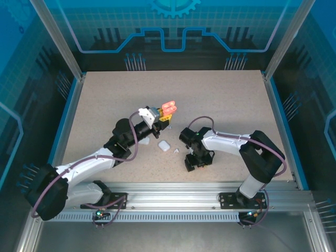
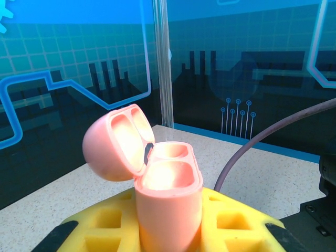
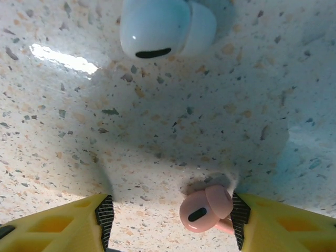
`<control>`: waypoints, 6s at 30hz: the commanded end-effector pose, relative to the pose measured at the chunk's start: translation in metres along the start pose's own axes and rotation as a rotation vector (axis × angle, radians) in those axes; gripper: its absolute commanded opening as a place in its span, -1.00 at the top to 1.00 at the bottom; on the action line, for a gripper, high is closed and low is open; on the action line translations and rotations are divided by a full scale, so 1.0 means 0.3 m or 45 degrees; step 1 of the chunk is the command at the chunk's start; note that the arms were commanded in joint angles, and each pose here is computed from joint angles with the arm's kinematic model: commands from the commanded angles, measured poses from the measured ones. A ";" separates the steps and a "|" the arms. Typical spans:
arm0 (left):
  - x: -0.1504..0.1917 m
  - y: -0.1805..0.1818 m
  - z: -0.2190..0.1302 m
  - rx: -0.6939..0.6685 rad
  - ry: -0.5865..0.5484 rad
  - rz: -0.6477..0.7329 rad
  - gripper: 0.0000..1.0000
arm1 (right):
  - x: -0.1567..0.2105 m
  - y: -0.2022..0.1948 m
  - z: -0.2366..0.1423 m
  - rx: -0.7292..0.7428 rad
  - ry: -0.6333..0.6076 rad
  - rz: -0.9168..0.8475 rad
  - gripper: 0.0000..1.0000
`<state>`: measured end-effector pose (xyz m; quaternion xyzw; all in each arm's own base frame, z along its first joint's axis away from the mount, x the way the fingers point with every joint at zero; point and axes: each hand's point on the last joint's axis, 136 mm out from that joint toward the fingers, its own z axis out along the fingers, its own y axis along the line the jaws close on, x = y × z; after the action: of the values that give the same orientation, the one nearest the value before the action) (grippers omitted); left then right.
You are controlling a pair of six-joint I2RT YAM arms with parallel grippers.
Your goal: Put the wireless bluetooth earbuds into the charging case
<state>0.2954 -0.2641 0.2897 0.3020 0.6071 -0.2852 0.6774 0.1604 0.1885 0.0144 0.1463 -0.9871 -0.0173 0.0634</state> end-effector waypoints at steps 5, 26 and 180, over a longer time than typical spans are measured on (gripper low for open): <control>-0.024 0.006 -0.018 -0.023 -0.020 0.034 0.81 | 0.086 0.036 0.005 -0.057 0.084 0.051 -0.17; -0.026 0.011 -0.027 -0.036 -0.010 0.054 0.80 | 0.036 -0.040 -0.099 0.060 -0.017 0.008 0.02; -0.041 0.020 -0.027 -0.047 -0.004 0.059 0.77 | 0.030 -0.028 -0.007 -0.042 0.008 -0.056 0.36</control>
<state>0.2930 -0.2578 0.2865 0.3081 0.6182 -0.2652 0.6727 0.1597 0.1809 0.0245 0.1634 -0.9841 -0.0435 0.0553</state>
